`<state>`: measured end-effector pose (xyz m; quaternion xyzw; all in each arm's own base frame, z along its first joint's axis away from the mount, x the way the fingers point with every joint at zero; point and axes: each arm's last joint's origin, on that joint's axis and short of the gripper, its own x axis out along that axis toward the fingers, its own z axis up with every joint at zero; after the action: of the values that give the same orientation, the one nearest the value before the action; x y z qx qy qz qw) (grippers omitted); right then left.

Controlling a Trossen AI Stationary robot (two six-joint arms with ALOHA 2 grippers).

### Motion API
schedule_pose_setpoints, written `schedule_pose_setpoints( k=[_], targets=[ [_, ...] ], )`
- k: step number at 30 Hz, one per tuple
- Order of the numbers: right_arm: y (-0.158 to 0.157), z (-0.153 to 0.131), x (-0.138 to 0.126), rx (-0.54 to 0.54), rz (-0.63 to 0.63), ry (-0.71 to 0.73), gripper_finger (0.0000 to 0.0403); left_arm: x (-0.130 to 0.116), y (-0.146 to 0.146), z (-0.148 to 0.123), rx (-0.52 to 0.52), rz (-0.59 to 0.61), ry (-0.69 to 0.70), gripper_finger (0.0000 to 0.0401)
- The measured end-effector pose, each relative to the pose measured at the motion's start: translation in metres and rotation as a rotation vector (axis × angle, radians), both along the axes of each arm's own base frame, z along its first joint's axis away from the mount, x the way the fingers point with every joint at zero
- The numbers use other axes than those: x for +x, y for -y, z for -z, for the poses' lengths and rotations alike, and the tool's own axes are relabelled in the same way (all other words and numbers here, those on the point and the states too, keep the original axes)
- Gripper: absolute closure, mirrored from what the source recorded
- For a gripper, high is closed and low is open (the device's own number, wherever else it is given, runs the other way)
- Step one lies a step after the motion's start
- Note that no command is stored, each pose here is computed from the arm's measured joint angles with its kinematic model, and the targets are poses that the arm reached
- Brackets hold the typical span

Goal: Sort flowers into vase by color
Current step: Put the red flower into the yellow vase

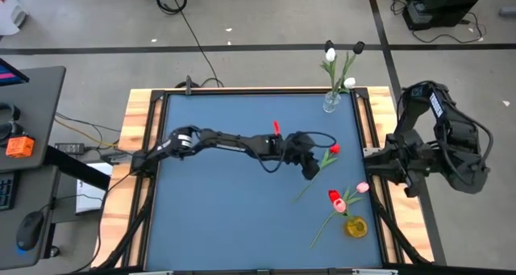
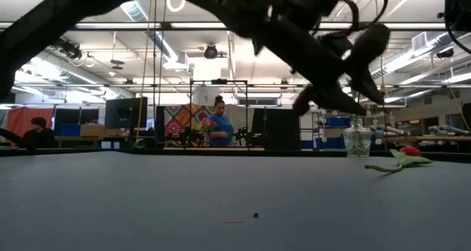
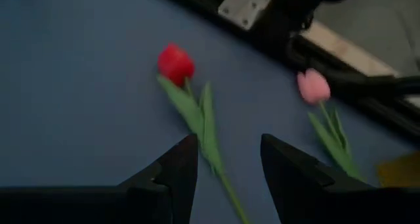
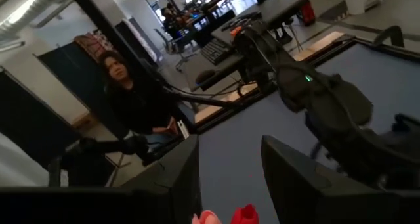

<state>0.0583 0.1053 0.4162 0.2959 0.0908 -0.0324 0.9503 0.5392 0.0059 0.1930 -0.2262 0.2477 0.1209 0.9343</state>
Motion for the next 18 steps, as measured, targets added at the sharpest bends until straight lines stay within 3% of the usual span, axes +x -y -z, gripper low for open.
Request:
schedule_pose_setpoints(
  k=[9,18],
  targets=[
    [-0.003,-0.005,0.009,0.098,0.021,-0.002,0.0236,0.013,-0.004,0.04,0.102,-0.008,0.018,0.0229],
    [0.001,-0.007,0.016,0.143,0.053,-0.006,0.024,0.019,0.002,0.045,0.233,0.073,0.073,0.0229]
  ],
)
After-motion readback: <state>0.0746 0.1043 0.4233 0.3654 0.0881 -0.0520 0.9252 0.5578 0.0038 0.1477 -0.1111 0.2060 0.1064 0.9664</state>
